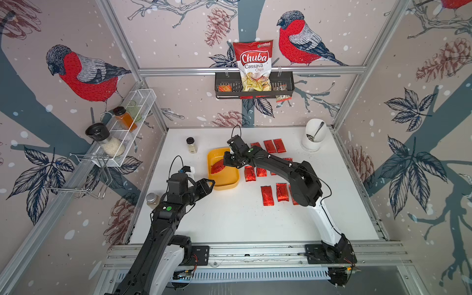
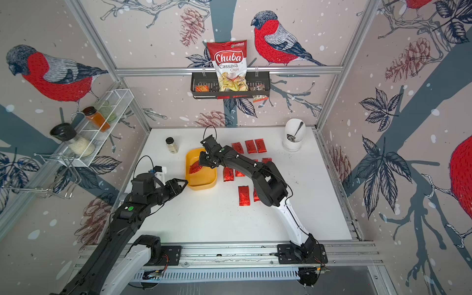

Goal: Take the tea bags out of the storage box
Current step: Pick up the tea bag from the storage box, then place the tea bag at the center of the board.

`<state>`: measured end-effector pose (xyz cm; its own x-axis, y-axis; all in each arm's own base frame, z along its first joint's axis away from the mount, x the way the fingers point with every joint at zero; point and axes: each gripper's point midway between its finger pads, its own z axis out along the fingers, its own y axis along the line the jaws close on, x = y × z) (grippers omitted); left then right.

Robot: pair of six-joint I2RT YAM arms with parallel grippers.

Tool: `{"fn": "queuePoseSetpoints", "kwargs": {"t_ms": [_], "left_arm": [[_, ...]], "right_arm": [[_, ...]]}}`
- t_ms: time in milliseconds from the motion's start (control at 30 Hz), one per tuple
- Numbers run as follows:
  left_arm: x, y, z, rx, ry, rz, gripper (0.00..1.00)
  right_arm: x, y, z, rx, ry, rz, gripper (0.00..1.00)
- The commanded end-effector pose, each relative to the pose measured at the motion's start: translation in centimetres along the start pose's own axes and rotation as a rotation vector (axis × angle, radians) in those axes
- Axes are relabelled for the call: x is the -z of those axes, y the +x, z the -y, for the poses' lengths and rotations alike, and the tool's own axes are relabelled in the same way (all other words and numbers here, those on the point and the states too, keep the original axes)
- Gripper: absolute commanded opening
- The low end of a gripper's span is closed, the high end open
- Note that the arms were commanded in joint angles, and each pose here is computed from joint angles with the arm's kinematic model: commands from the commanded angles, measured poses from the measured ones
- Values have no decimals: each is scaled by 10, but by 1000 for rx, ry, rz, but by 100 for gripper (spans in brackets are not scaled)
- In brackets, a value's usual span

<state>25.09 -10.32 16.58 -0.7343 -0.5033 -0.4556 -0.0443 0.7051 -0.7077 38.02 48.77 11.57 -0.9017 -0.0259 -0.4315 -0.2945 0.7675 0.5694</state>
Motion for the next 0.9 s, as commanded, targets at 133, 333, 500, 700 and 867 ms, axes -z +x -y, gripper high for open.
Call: {"fn": "queuePoseSetpoints", "kwargs": {"t_ms": [133, 333, 500, 700, 867], "left_arm": [[8, -20, 19, -30, 13, 34, 56], [22, -41, 39, -61, 17, 79, 57], [26, -48, 50, -71, 31, 80, 58], [28, -52, 60, -76, 53, 73, 59], [29, -49, 65, -77, 84, 57, 59]], "right_arm": [[67, -29, -38, 72, -148, 68, 0], [125, -12, -25, 188, -154, 31, 0], [169, 32, -1, 316, -154, -37, 0], [180, 111, 36, 381, -164, -200, 0], [159, 166, 60, 400, -172, -325, 0]]}}
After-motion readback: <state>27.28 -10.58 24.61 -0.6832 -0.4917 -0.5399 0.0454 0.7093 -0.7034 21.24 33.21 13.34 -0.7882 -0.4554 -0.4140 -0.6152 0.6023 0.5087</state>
